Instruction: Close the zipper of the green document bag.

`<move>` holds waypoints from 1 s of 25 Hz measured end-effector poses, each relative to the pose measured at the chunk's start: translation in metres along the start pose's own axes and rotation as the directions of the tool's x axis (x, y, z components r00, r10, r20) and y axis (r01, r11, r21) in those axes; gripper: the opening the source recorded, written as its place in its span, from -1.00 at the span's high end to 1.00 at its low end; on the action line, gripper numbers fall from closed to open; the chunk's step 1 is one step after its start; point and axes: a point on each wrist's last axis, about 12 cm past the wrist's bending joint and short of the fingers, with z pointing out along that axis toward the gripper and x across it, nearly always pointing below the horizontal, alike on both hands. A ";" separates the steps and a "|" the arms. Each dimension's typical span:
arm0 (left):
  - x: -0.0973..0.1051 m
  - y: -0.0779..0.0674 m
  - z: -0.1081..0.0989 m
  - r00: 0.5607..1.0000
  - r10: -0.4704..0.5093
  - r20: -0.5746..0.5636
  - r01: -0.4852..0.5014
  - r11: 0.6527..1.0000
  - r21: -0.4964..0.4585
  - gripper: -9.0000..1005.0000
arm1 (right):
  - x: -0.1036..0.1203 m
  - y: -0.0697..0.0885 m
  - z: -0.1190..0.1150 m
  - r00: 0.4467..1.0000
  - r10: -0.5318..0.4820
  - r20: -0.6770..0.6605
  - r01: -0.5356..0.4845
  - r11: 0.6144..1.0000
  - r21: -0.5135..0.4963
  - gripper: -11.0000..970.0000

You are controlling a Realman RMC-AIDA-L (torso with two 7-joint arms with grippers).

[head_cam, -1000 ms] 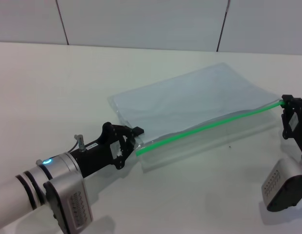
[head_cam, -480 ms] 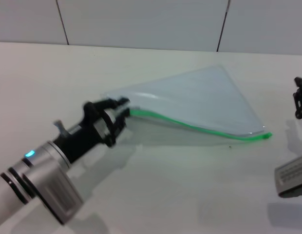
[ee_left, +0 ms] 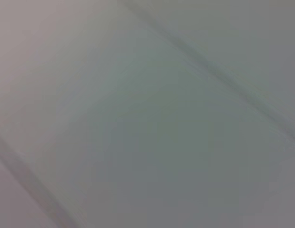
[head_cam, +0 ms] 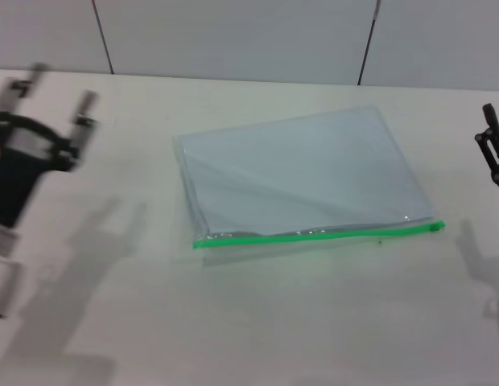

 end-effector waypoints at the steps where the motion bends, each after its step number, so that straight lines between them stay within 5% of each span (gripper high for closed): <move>1: 0.002 0.008 -0.005 0.999 -0.045 -0.016 0.044 0.997 -0.068 -0.16 | -0.002 0.000 -0.002 0.998 0.058 0.013 -0.058 0.998 0.006 -0.57; 6: 0.020 0.045 -0.031 0.949 -0.313 -0.041 0.280 0.895 -0.347 -0.26 | 0.002 -0.007 -0.008 0.934 0.356 0.013 -0.356 0.933 0.044 -0.66; 11: 0.033 0.066 -0.040 0.876 -0.483 0.003 0.437 0.791 -0.428 -0.26 | 0.018 -0.017 -0.009 0.881 0.473 -0.025 -0.471 0.880 0.069 -0.65; 25: 0.038 0.067 -0.035 0.845 -0.535 -0.004 0.480 0.762 -0.435 -0.26 | 0.020 -0.017 -0.009 0.876 0.481 -0.027 -0.479 0.876 0.047 -0.64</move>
